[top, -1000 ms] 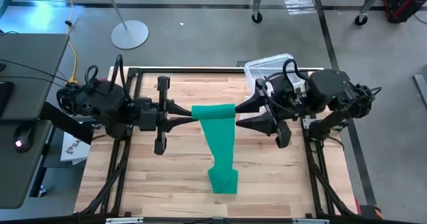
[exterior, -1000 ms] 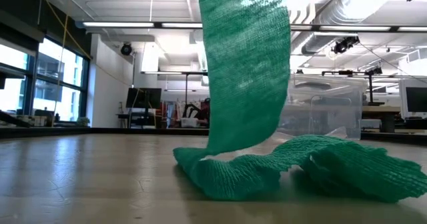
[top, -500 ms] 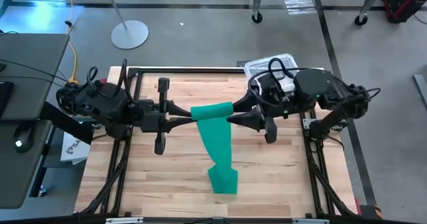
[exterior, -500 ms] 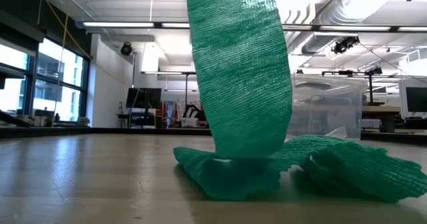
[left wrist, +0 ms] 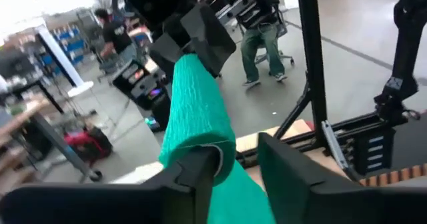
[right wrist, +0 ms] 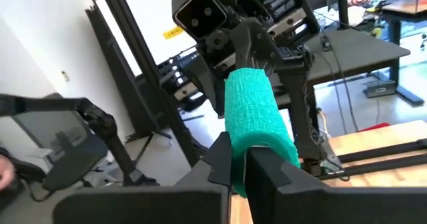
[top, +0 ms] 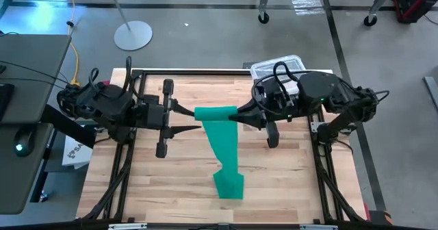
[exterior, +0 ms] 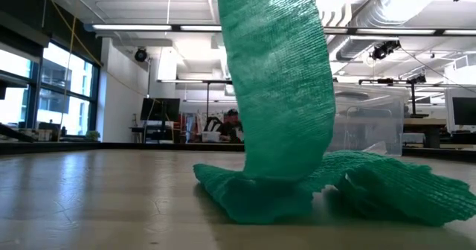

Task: Roll bandage
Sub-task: Roll the green bandage

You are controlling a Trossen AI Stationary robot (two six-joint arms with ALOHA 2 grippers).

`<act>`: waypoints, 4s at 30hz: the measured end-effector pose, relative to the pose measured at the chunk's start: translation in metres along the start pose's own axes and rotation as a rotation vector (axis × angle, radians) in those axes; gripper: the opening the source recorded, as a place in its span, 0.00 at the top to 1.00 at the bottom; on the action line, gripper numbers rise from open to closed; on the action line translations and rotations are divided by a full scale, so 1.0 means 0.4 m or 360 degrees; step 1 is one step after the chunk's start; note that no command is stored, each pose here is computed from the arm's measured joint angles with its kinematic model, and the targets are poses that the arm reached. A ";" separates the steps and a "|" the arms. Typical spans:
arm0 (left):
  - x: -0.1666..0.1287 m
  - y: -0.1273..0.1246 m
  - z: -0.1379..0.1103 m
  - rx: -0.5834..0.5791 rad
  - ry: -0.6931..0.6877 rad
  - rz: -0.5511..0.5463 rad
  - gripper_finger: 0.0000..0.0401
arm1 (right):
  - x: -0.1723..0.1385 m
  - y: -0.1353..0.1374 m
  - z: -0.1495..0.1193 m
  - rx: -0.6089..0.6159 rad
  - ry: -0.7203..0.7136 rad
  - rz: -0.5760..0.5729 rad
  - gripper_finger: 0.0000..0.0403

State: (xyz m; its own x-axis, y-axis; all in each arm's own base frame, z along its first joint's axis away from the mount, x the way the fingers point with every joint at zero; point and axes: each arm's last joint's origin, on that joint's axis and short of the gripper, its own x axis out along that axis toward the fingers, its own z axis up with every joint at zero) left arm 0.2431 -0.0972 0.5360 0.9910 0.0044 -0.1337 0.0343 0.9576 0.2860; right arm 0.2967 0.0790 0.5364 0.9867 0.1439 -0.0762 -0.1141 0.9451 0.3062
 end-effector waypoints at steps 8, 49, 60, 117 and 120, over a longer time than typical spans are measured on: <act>-0.063 0.029 0.007 -0.0370 -0.0028 -0.0011 0.58 | 0.001 0.001 -0.001 -0.0212 0.0001 -0.0001 0.99; 0.028 0.031 0.016 -0.1537 -0.0149 -0.0077 0.59 | -0.030 0.093 -0.039 -0.1432 0.0080 -0.0256 1.00; 0.068 0.036 0.007 -0.1463 -0.0145 -0.0071 0.79 | -0.033 0.092 -0.041 -0.1388 0.0099 -0.0246 1.00; 0.000 -0.027 -0.010 0.0865 0.0098 0.0018 0.99 | -0.092 0.091 -0.055 -0.0162 0.0238 -0.0136 0.56; -0.004 -0.032 -0.007 0.0955 0.0124 0.0079 0.99 | -0.050 0.097 -0.083 -0.0159 0.0297 -0.0155 0.56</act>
State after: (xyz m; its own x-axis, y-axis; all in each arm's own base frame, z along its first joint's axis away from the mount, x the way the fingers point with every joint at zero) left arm 0.2406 -0.1085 0.5299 0.9817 0.0876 -0.1688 0.0775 0.6264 0.7756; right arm 0.2688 0.1224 0.5184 0.9562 0.0933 -0.2776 -0.0393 0.9802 0.1942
